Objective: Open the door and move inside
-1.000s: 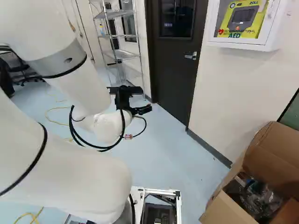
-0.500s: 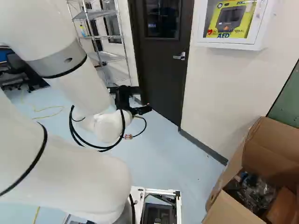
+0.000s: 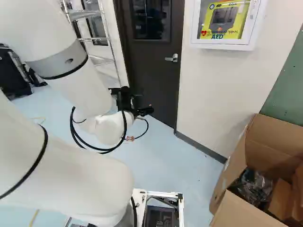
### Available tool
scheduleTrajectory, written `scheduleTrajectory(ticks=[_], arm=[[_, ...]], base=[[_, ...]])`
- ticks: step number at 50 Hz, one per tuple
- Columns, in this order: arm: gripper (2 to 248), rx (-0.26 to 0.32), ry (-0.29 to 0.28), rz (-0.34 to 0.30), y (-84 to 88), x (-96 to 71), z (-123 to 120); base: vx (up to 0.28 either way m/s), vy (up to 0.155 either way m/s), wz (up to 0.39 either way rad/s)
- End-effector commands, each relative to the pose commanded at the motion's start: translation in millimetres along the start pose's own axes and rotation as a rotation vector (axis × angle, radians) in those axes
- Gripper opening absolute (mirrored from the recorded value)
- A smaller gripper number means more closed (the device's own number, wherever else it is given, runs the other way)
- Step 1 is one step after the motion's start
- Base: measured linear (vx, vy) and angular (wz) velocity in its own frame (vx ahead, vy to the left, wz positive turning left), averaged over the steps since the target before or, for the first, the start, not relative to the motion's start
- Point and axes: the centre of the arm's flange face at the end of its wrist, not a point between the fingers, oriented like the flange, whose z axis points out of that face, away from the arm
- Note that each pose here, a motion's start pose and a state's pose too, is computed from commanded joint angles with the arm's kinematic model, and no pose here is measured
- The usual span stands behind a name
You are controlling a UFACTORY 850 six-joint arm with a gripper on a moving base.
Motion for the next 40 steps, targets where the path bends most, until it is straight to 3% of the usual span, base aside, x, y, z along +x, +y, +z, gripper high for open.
scheduleTrajectory(ticks=[40], arm=[[247,0.000,0.000,0.000,0.0,0.0,0.0]], base=[[0.116,0.082,-0.264]])
